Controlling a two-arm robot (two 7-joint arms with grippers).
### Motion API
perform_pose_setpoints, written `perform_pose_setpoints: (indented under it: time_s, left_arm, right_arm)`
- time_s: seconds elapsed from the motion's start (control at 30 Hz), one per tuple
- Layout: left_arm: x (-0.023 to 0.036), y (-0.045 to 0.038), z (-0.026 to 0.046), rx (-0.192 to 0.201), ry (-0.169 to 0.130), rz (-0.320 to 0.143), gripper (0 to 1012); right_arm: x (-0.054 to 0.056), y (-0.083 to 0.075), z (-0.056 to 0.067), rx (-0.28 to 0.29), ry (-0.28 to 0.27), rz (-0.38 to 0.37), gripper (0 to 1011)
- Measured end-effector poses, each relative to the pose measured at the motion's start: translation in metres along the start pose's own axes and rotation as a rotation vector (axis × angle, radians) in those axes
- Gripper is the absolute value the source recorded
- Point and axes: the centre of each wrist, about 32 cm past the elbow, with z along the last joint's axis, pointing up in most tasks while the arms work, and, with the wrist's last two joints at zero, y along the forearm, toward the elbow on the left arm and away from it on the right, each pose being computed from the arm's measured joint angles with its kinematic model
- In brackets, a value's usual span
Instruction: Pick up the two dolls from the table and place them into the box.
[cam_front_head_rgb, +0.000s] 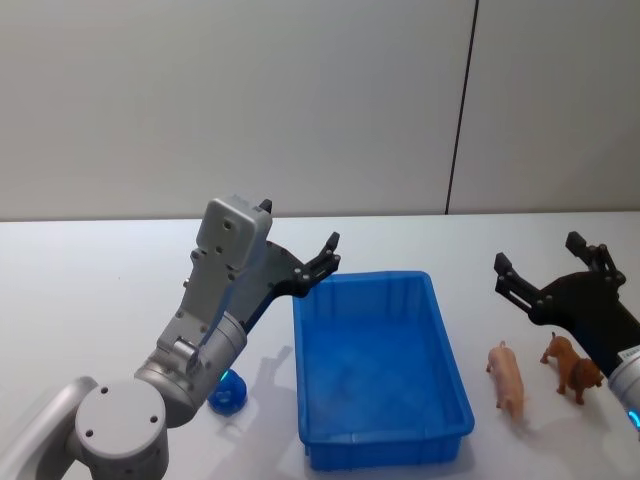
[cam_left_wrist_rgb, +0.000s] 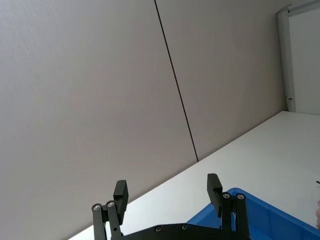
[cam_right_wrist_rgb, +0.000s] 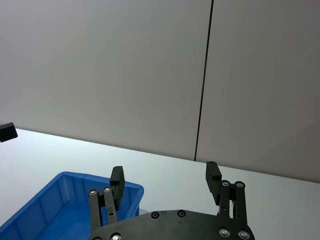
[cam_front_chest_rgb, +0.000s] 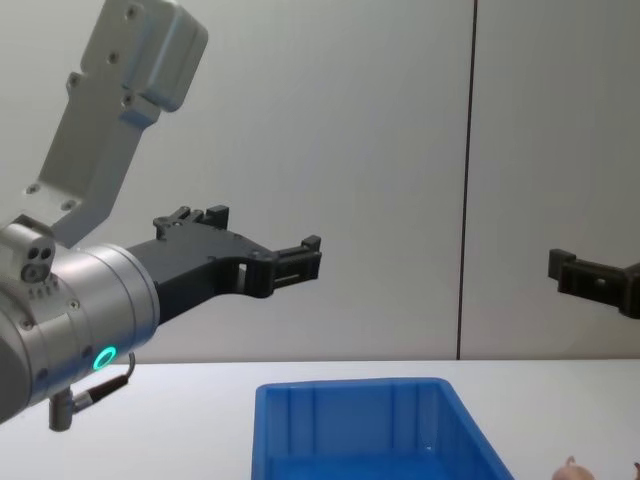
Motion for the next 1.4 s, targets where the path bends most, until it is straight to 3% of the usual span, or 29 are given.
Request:
perform_pose_setpoints:
  time_s: [0.77,0.93,1.4]
  left_arm:
    - [0.0000,0.0000,0.0000,0.000,0.000,0.000,1001]
    - [0.0000,0.0000,0.0000,0.000,0.000,0.000,1001]
    - [0.0000,0.0000,0.0000,0.000,0.000,0.000,1001]
  right_arm:
    - [0.003,0.000,-0.001,-0.010,-0.005,-0.002,1001]
    - [0.012,-0.003,-0.005,-0.051,-0.024,-0.005,1001]
    - [0.054,-0.020,-0.027,-0.236,-0.079,-0.004,1001]
